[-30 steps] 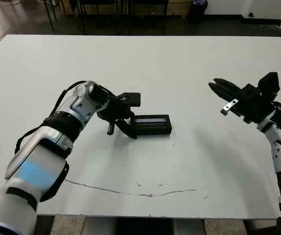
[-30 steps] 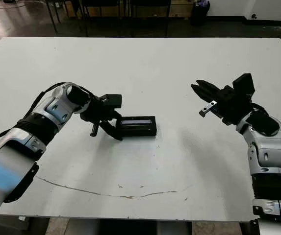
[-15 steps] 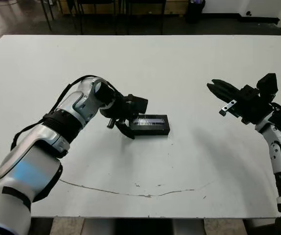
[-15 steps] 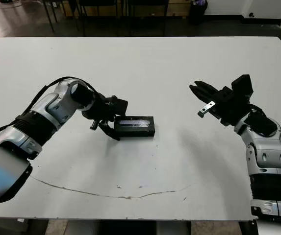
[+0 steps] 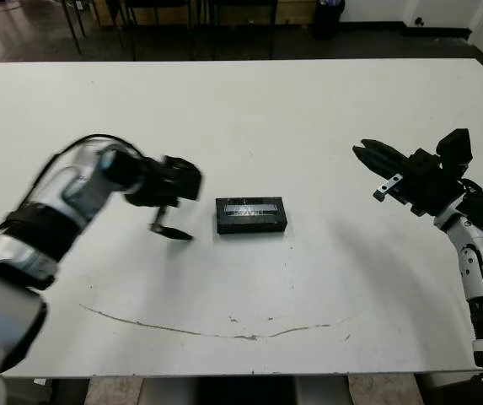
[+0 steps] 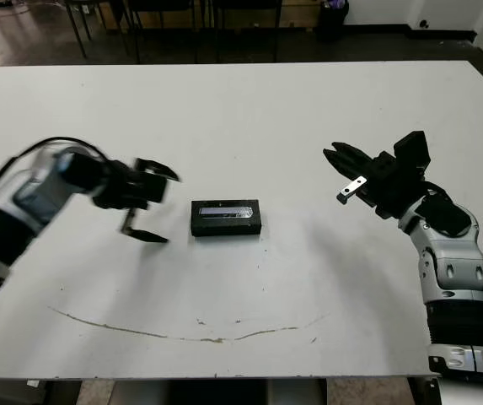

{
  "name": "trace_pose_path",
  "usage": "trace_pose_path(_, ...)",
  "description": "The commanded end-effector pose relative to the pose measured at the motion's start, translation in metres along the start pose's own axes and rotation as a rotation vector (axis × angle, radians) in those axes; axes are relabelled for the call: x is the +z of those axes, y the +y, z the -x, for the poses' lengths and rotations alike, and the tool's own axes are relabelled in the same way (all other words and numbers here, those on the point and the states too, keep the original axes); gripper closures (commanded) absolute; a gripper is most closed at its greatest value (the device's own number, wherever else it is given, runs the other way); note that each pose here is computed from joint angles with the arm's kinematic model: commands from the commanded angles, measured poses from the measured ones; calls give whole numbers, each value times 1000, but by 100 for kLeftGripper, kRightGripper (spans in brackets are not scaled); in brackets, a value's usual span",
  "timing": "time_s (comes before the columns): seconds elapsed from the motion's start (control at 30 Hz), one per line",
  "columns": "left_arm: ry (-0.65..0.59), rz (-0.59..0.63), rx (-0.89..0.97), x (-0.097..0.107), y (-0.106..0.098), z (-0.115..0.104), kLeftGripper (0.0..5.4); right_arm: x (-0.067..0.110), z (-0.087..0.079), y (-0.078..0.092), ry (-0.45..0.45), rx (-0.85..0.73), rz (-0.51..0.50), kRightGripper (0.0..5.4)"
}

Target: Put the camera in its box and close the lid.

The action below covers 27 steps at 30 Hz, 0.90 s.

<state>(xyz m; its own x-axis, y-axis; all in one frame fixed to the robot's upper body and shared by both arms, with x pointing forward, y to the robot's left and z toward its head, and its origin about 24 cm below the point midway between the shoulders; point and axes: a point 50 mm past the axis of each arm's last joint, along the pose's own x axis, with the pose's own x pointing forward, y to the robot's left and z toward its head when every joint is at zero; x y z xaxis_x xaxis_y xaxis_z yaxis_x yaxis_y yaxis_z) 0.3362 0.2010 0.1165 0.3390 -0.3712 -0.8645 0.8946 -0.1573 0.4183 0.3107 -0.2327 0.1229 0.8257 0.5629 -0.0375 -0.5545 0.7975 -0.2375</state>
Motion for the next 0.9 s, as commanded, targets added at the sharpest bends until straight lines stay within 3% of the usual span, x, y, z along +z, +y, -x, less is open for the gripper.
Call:
trace_pose_path(0.03,128,211,-74,-43,-31,2,1,-3,-3,1,24,6,-6,540)
trace_pose_path(0.13,105,257,90,-46,-26,18,1,-3,-6,2,17,13,-26,540)
trace_pose_path(0.27,10,255,385,-29,-14,34,1,-4,-9,3,14,19,-39,540)
trace_pose_path(0.33,-125,340,510,-16,-10,36,23,-4,-10,5,10,20,-41,540)
trace_pose_path(0.5,-615,638,961,37,-7,19,132,-8,-16,10,-8,-16,-14,540)
trace_pose_path(0.63,-803,831,1034,76,-2,6,230,-11,-23,20,-28,-101,11,540)
trace_pose_path(0.77,-838,897,1024,100,-1,-2,325,-13,-29,31,-30,-172,45,540)
trace_pose_path(0.9,-832,987,1006,109,-1,-15,425,-13,-34,41,-42,-201,84,540)
